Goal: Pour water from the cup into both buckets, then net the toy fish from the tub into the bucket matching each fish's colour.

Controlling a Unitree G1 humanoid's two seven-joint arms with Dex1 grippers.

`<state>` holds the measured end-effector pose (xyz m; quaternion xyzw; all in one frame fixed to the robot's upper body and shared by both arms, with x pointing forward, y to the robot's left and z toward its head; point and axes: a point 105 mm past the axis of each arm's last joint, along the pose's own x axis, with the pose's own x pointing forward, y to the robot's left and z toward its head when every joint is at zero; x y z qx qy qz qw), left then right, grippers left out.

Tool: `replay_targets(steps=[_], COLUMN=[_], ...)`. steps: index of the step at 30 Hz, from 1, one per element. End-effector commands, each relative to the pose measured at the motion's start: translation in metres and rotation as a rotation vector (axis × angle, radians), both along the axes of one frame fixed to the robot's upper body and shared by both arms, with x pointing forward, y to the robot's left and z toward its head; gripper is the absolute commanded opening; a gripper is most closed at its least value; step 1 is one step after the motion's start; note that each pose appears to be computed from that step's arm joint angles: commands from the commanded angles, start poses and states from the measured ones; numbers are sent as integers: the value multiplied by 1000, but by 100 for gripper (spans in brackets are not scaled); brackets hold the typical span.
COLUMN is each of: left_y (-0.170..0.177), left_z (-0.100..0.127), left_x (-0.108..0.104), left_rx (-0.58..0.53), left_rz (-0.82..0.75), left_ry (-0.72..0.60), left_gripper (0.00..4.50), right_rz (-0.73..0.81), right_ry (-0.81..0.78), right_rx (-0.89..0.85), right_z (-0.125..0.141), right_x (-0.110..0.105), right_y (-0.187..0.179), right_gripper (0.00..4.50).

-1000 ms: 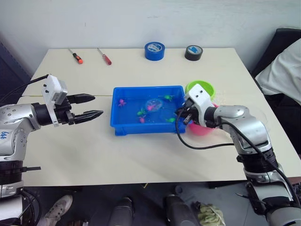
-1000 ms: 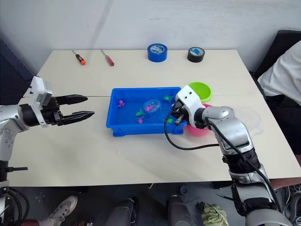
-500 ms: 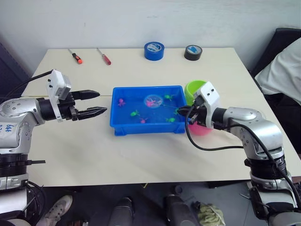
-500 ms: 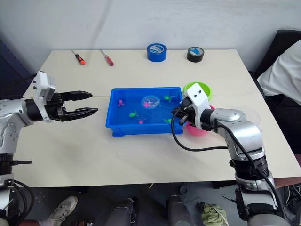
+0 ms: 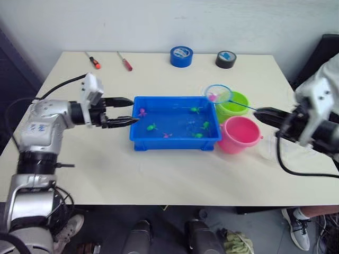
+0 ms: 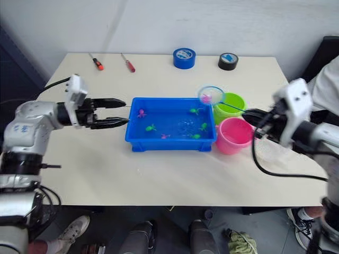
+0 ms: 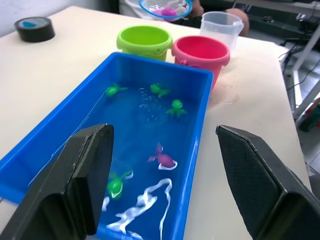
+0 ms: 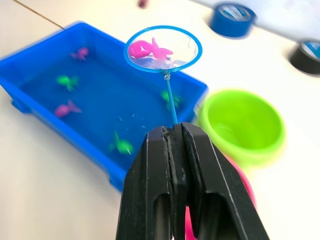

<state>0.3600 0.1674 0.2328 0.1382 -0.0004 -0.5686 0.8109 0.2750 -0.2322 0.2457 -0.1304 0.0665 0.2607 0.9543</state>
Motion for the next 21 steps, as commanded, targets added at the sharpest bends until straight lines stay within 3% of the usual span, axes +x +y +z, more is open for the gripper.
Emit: replay_targets(steps=[1,7,21], left_y=[-14,-36,-36], left_z=[7,8,9], left_x=[6,14,14], left_rx=[11,8,24], left_rz=[-68,-157,-193], left_ry=[-34,-30,-33], left_gripper=[358,358,358], right_rz=[-92,-235,-164], right_ry=[-41,-35,-188], right_rx=[-45,-251,-875], right_z=[7,-16,-44], right_x=[-24,-31,-26], right_y=[-15,-35,-31], right_gripper=[0,0,0])
